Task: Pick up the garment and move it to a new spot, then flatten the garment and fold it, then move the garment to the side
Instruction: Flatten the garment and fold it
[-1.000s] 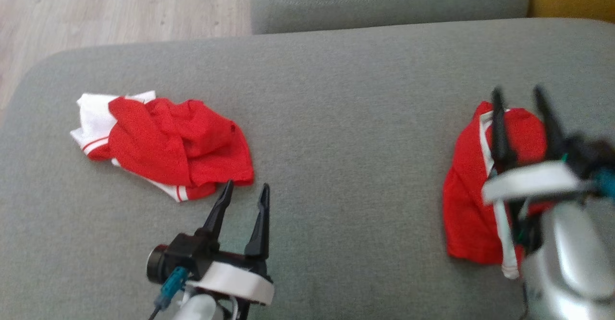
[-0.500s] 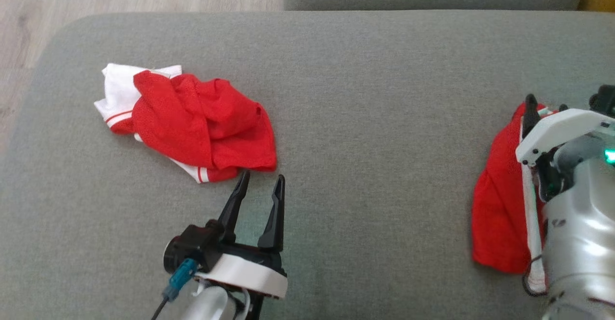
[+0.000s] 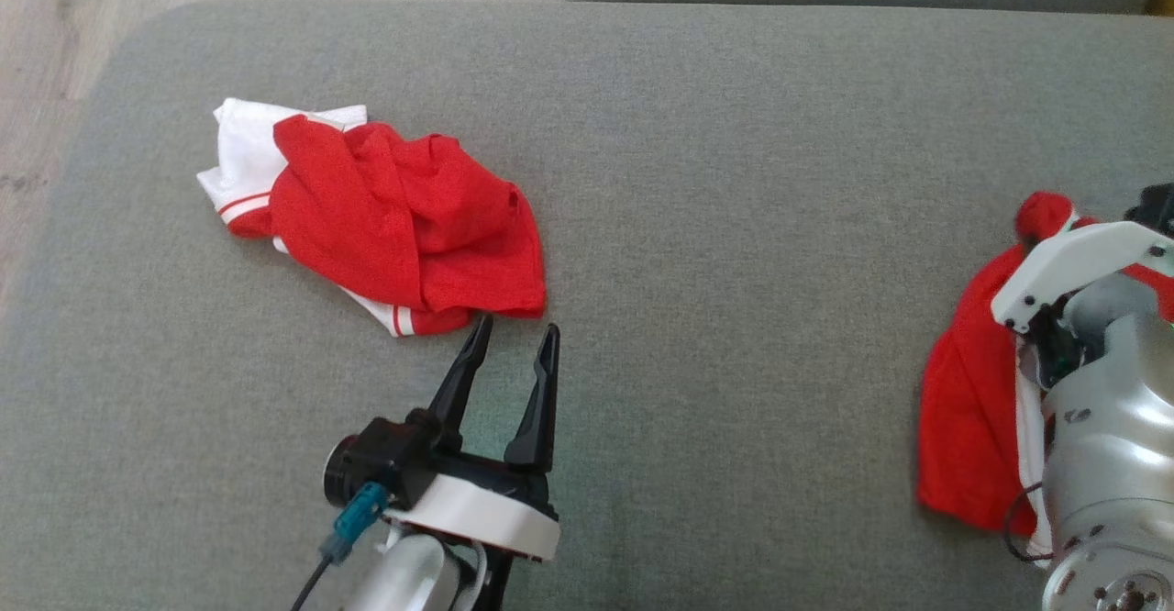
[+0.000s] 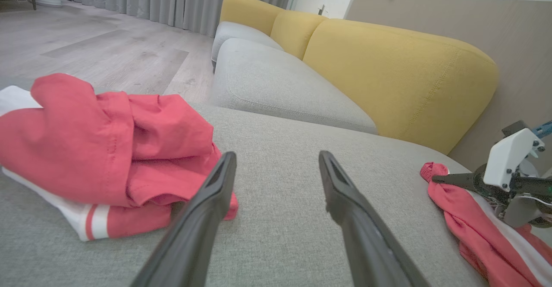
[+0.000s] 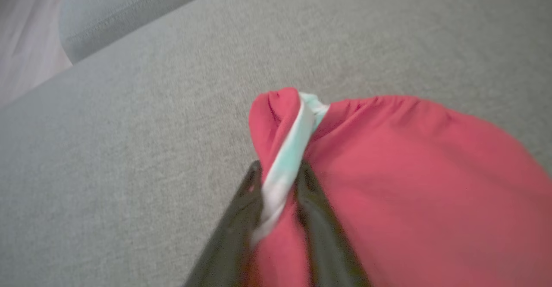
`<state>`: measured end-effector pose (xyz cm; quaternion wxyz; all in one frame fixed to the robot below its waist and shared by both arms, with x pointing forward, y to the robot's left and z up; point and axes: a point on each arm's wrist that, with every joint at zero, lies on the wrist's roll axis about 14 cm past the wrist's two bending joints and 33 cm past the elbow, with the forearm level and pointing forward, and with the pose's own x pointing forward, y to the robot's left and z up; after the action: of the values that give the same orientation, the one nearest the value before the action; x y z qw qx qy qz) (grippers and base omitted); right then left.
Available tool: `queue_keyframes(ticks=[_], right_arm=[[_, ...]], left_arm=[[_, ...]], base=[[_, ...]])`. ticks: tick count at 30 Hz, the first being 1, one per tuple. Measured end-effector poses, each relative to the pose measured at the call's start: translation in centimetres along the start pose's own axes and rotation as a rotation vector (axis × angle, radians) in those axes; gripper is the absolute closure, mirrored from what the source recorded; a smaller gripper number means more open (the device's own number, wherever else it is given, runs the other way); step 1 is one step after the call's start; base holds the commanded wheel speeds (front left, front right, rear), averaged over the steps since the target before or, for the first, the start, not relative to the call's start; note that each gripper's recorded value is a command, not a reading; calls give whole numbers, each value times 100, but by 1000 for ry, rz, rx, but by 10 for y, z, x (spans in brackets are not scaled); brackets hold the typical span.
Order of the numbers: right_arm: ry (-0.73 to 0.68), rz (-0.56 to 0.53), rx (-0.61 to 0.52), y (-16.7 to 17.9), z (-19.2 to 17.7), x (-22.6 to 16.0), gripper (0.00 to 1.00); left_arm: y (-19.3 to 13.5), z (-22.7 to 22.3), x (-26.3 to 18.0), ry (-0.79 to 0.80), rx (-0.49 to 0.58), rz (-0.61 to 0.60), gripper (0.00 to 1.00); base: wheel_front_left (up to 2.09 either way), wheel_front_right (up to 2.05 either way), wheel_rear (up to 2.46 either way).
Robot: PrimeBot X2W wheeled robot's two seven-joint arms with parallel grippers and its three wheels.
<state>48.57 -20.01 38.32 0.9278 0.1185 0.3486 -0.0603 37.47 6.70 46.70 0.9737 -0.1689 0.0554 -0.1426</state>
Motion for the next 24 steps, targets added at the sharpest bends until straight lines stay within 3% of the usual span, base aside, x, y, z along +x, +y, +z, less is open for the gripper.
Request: queue_keyframes(ticks=[7,11,14,21,24], right_arm=[[-312,10,-13,5,65,-15,100],[-531,62,-135,29,121,-38,100],[-612,145,-283,67,139,-52,100],[-525,337,-775,139,79,-56,100],[-510,461,-889,167,40,-62,100]], left_arm=[[-2,6,-1,-17,11,-11,0],[-7,12,-3,-35,16,-21,0],[-10,16,-4,-47,19,-30,0],[-16,17,-7,-52,19,-44,0],[-18,12,-11,-40,17,-45,0]], base=[[0,0,0],[0,0,0],[0,0,0],[0,0,0],[0,0,0]])
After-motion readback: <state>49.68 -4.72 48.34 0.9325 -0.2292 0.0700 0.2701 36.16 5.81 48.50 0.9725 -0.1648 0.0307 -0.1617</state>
